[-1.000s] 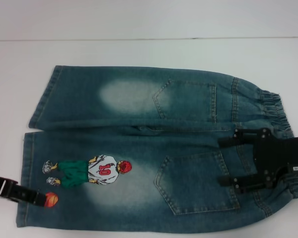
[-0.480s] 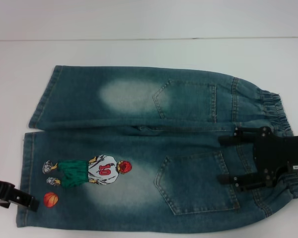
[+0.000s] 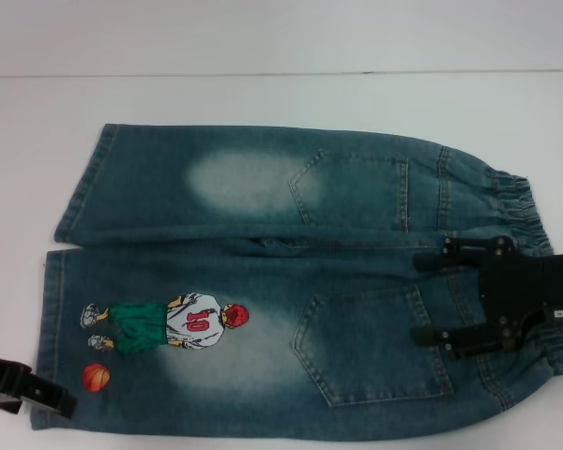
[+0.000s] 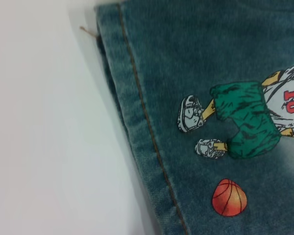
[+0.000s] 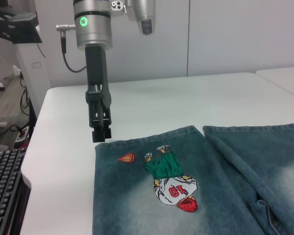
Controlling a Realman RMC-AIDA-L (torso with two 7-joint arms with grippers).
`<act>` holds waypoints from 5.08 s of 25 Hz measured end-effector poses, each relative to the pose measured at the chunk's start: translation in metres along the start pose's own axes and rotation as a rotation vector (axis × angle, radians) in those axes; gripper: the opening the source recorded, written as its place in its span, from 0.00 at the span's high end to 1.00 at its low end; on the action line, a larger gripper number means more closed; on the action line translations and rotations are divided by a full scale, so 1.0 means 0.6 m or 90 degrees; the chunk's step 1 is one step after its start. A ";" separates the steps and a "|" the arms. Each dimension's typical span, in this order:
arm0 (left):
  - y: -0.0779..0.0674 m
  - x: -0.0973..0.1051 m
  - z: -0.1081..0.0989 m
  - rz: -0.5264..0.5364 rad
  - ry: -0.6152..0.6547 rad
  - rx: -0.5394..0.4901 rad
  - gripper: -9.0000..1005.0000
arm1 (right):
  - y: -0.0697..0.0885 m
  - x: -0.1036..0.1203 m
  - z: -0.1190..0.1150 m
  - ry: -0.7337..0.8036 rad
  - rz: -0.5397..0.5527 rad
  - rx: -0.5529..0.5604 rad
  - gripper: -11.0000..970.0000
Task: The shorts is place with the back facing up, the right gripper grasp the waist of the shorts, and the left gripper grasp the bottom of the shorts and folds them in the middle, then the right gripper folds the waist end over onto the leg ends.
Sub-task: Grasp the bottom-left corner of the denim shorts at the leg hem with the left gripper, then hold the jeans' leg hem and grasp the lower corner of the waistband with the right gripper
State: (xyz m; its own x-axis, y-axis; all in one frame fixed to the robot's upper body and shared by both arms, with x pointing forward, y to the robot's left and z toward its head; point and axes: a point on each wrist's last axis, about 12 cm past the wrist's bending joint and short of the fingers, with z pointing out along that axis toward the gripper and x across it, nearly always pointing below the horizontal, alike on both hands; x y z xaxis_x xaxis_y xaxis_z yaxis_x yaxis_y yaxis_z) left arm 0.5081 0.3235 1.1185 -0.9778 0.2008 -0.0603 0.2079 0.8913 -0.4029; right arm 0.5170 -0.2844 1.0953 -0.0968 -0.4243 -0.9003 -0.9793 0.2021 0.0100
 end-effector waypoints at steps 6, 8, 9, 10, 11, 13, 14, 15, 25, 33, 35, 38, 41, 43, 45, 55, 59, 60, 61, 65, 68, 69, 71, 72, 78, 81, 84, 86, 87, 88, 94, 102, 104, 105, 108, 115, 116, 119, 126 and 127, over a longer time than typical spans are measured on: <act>0.002 -0.002 0.010 -0.003 0.004 0.003 0.20 | -0.001 -0.001 0.001 -0.001 -0.002 -0.001 0.08; 0.002 -0.003 0.010 -0.003 0.003 0.001 0.20 | -0.001 -0.002 0.001 -0.001 -0.002 -0.001 0.08; 0.003 -0.003 0.010 -0.003 0.002 0.000 0.20 | -0.001 -0.002 0.001 -0.001 -0.002 -0.001 0.08; 0.003 -0.003 0.009 -0.004 0.002 -0.001 0.20 | -0.001 -0.002 0.001 -0.001 -0.001 -0.001 0.08; 0.003 -0.003 0.009 -0.004 0.002 -0.001 0.21 | -0.001 -0.002 0.001 -0.001 -0.001 -0.001 0.08; 0.003 -0.004 0.009 -0.004 0.005 -0.006 0.21 | -0.002 -0.002 0.001 -0.001 -0.002 -0.001 0.08; 0.004 -0.004 0.009 -0.005 0.006 -0.009 0.21 | -0.002 -0.003 0.002 -0.001 -0.003 -0.001 0.08; 0.005 -0.005 0.009 -0.006 0.007 -0.014 0.22 | -0.003 -0.004 0.002 -0.001 -0.004 -0.001 0.08; 0.002 -0.004 0.012 -0.006 0.012 -0.008 0.24 | -0.006 -0.006 0.003 0.000 -0.006 0.000 0.08; -0.008 -0.013 0.013 0.004 0.013 0.000 0.26 | -0.008 -0.006 0.003 0.001 -0.005 0.005 0.08; -0.011 -0.016 0.014 0.007 0.015 0.002 0.26 | -0.008 -0.006 0.003 0.001 -0.005 0.005 0.08; -0.015 -0.017 0.019 0.011 0.024 0.007 0.27 | -0.008 -0.006 0.004 0.001 -0.005 0.005 0.08; -0.015 -0.018 0.021 0.009 0.028 0.009 0.27 | -0.008 -0.006 0.004 0.003 -0.006 0.008 0.08; -0.015 -0.018 0.020 0.008 0.029 0.008 0.28 | -0.009 -0.006 0.004 0.004 -0.006 0.011 0.08; -0.015 -0.018 0.021 0.008 0.029 0.008 0.28 | -0.010 -0.005 0.004 0.004 -0.007 0.013 0.08; -0.024 -0.027 0.030 0.032 0.021 -0.001 0.38 | -0.011 -0.004 0.006 0.005 -0.010 0.019 0.08; -0.023 -0.031 0.027 0.029 0.008 -0.007 0.52 | -0.011 -0.003 0.007 0.007 -0.009 0.024 0.08; -0.022 -0.033 0.026 0.029 0.004 -0.008 0.56 | -0.011 -0.002 0.007 0.006 -0.008 0.025 0.08; -0.022 -0.034 0.025 0.030 0.001 -0.010 0.61 | -0.011 -0.002 0.007 0.006 -0.008 0.025 0.08; -0.025 -0.042 0.026 0.040 -0.009 -0.016 0.74 | -0.010 -0.001 0.006 0.003 -0.006 0.028 0.08; -0.028 -0.049 0.025 0.051 -0.015 -0.019 0.82 | -0.011 0.001 0.000 -0.003 0.003 0.040 0.08; -0.029 -0.051 0.026 0.055 -0.018 -0.020 0.85 | -0.011 0.002 -0.004 -0.006 0.007 0.046 0.08; -0.030 -0.054 0.026 0.059 -0.022 -0.022 0.89 | -0.011 0.004 -0.010 -0.013 0.015 0.058 0.08; -0.031 -0.055 0.026 0.063 -0.025 -0.022 0.89 | -0.011 0.005 -0.014 -0.015 0.025 0.065 0.08; -0.036 -0.060 0.023 0.082 -0.035 -0.016 0.92 | -0.023 -0.001 -0.048 0.035 0.133 0.099 0.08; -0.037 -0.062 0.022 0.092 -0.040 -0.013 0.92 | -0.031 -0.013 -0.074 0.117 0.193 0.127 0.08; -0.036 -0.063 0.022 0.098 -0.047 -0.012 0.92 | -0.036 -0.026 -0.094 0.211 0.257 0.115 0.08; -0.035 -0.063 0.021 0.101 -0.049 -0.012 0.92 | -0.035 -0.035 -0.103 0.267 0.304 0.086 0.08; -0.035 -0.063 0.021 0.102 -0.050 -0.013 0.92 | -0.036 -0.039 -0.106 0.296 0.324 0.076 0.08; -0.035 -0.063 0.021 0.104 -0.050 -0.013 0.92 | -0.038 -0.043 -0.108 0.327 0.336 0.073 0.08; -0.038 -0.067 0.020 0.112 -0.049 -0.016 0.92 | -0.043 -0.052 -0.099 0.451 0.377 0.067 0.08; -0.037 -0.068 0.020 0.112 -0.049 -0.021 0.92 | -0.047 -0.044 -0.090 0.522 0.406 0.097 0.08; -0.036 -0.069 0.020 0.112 -0.050 -0.020 0.92 | -0.047 -0.041 -0.086 0.529 0.411 0.096 0.08; -0.036 -0.069 0.020 0.112 -0.050 -0.020 0.92 | -0.046 -0.039 -0.083 0.531 0.411 0.094 0.08; -0.037 -0.070 0.020 0.113 -0.052 -0.020 0.92 | -0.045 -0.034 -0.072 0.528 0.405 0.082 0.08; -0.037 -0.071 0.021 0.113 -0.051 -0.021 0.92 | -0.042 -0.031 -0.054 0.513 0.374 0.062 0.08; -0.037 -0.071 0.021 0.113 -0.051 -0.021 0.92 | -0.042 -0.031 -0.054 0.513 0.374 0.062 0.08; -0.037 -0.071 0.023 0.111 -0.049 -0.019 0.92 | -0.043 -0.034 -0.055 0.509 0.361 0.066 0.08; -0.038 -0.076 0.030 0.112 -0.046 -0.017 0.92 | -0.046 -0.048 -0.054 0.486 0.321 0.061 0.08; -0.038 -0.077 0.031 0.112 -0.046 -0.017 0.92 | -0.046 -0.049 -0.053 0.483 0.316 0.059 0.08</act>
State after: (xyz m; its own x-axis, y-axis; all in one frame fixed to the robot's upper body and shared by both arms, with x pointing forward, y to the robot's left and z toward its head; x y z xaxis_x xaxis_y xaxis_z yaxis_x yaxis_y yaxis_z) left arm 0.5479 0.2864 1.1137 -0.9256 0.3256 -0.1931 0.3753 0.8558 -0.3559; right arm 0.5413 -0.3053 1.1354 -0.6267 -0.7299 -0.2728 -0.7786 0.5729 0.2560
